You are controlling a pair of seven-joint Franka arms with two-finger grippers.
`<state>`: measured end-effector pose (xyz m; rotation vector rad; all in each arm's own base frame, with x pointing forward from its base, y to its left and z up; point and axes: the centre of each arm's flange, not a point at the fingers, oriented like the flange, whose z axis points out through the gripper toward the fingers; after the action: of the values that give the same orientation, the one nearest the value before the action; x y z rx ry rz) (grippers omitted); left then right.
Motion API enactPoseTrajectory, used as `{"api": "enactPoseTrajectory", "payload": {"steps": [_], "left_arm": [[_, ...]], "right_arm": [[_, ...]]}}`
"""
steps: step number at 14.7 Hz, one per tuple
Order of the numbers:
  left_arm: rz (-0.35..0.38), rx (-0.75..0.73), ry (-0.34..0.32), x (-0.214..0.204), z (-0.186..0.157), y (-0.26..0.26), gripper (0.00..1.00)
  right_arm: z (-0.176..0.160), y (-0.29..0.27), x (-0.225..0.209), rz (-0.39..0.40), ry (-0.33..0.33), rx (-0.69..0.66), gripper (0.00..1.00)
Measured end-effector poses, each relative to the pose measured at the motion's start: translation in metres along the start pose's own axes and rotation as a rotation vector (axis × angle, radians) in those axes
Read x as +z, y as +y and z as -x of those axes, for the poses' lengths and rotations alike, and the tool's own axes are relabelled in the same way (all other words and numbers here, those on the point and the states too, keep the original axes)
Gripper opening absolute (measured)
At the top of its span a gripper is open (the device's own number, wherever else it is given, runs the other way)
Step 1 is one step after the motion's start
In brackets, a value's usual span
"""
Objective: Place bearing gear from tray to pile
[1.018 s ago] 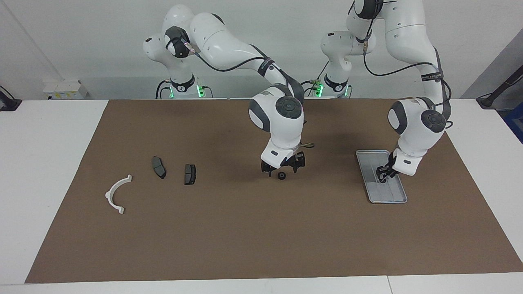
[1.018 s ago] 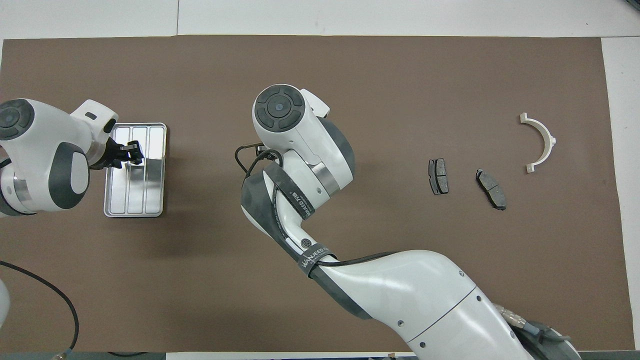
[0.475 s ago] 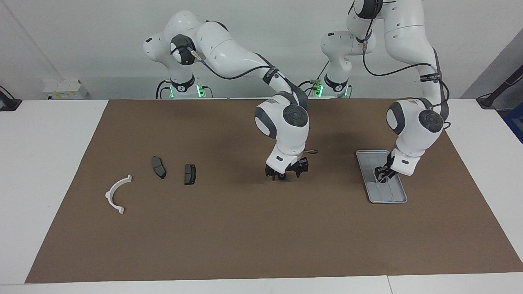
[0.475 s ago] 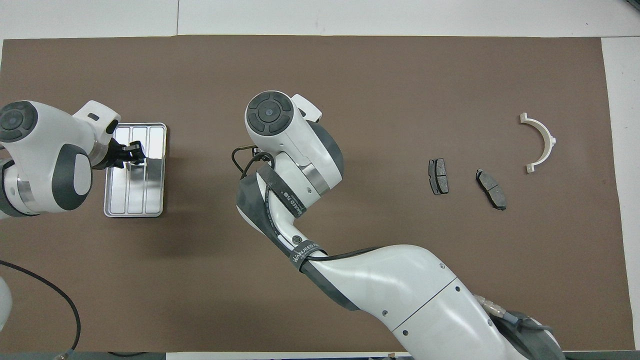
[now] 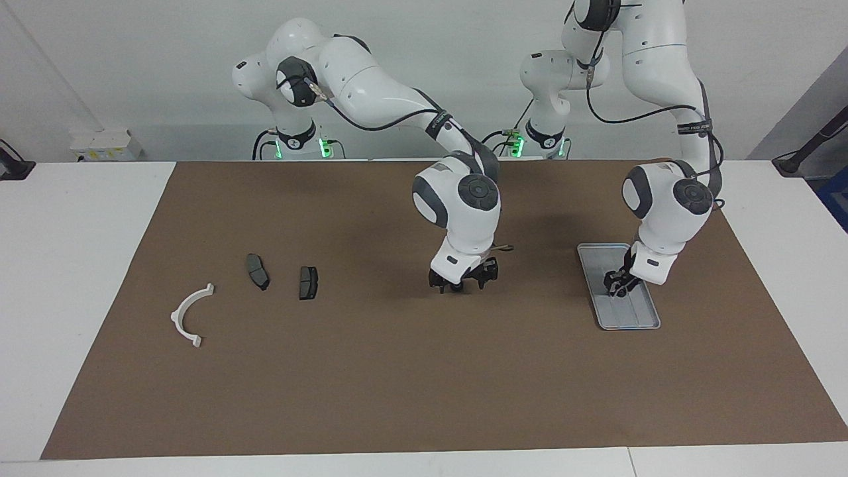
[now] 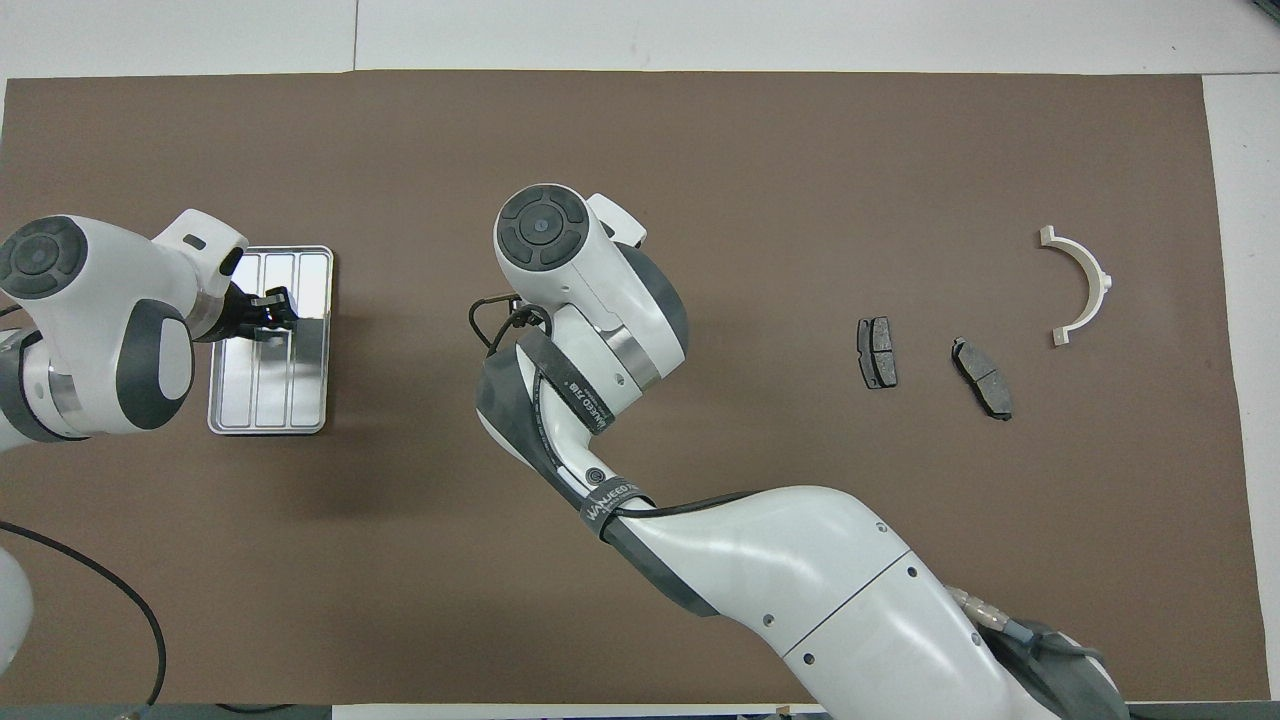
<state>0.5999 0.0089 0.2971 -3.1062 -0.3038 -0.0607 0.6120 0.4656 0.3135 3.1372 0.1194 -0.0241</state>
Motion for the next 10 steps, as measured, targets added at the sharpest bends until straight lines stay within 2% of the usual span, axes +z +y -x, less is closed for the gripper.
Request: {"api": "enactPoseTrajectory", "payload": {"steps": [3,4,6,10], "left_arm": [[0.002,0.003,0.002,-0.001,0.0,0.002,0.41],[0.002,0.002,0.002,-0.001,0.0,0.002,0.41],[0.004,0.004,0.005,-0.002,0.0,0.003,0.32],[0.004,0.003,0.005,-0.003,0.0,0.003,0.3]], "right_arm": [[0.003,0.004,0.01,-0.005,-0.032,0.009,1.0],[0.005,0.006,0.013,-0.002,-0.043,0.01,1.0],[0.01,0.007,0.017,-0.001,-0.056,0.01,1.0],[0.017,0.004,0.026,-0.023,-0.044,0.007,1.0]]}}
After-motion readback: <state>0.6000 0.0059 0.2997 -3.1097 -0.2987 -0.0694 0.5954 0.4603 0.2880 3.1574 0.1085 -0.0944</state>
